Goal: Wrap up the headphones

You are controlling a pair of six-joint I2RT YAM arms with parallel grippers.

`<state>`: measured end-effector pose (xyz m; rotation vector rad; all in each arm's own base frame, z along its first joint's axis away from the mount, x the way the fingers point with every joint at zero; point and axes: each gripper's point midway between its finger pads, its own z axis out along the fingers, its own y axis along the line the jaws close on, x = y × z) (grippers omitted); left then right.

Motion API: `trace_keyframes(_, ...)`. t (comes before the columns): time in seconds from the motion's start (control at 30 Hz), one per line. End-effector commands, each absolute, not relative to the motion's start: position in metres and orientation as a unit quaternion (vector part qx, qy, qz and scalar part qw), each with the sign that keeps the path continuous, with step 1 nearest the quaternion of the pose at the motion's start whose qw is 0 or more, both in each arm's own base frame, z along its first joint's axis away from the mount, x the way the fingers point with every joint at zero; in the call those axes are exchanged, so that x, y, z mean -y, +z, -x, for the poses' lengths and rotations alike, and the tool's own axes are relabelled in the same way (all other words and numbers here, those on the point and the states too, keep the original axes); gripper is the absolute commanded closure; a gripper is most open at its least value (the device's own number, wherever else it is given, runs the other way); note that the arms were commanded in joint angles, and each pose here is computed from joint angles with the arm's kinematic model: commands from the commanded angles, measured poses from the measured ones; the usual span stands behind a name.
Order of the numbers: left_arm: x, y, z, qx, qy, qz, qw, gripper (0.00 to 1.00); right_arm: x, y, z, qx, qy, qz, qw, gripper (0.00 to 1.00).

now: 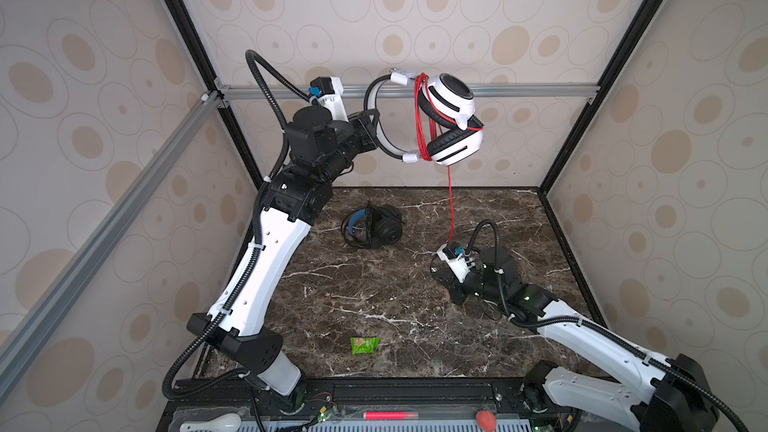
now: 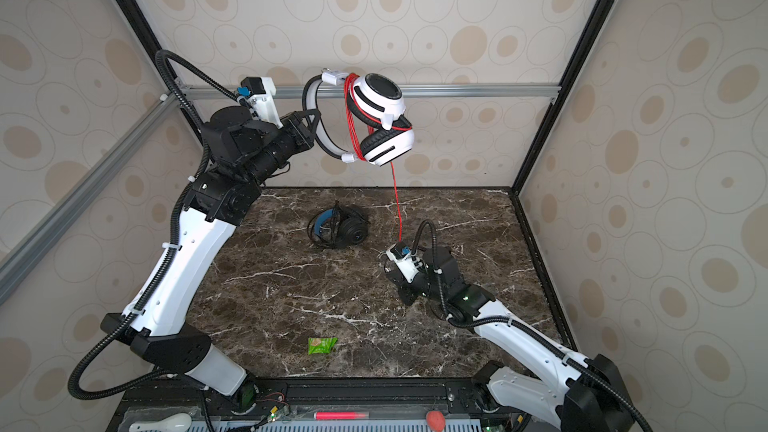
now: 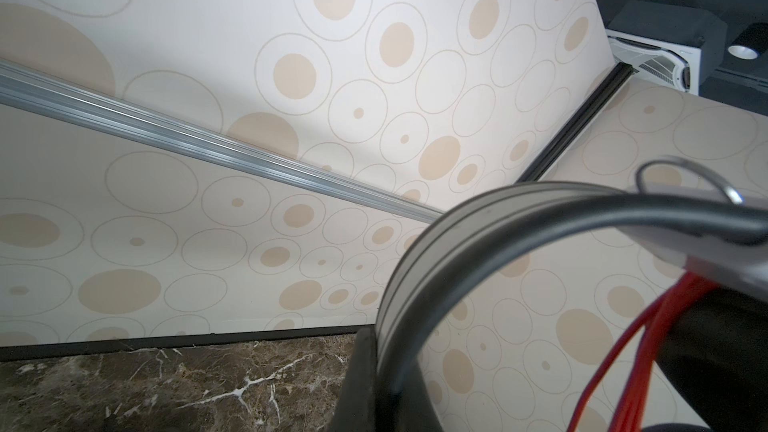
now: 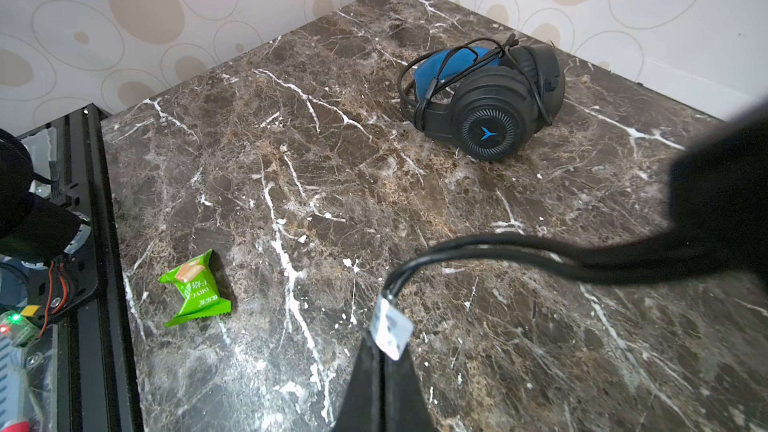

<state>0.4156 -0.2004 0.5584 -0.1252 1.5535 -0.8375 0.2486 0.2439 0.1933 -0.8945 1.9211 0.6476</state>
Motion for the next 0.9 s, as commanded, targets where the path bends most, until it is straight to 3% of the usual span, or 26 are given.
trace_keyframes(0.0, 0.168, 0.609, -0.396, -0.607, -0.394, 0.109, 0.682, 1.00, -0.239, 0.187, -0.236, -0.783, 0.262, 0.362, 0.432, 1.00)
trace_keyframes(0.47, 0.138, 0.583, -0.434, -0.613, -0.331, 0.184, 0.693, 1.00, -0.235, 0.192, -0.196, -0.783, 0.245, 0.390, 0.419, 1.00)
trace_keyframes(0.87, 0.118, 0.529, -0.466, -0.660, -0.202, 0.212, 0.692, 1.00, -0.250, 0.252, -0.154, -0.734, 0.229, 0.474, 0.429, 1.00)
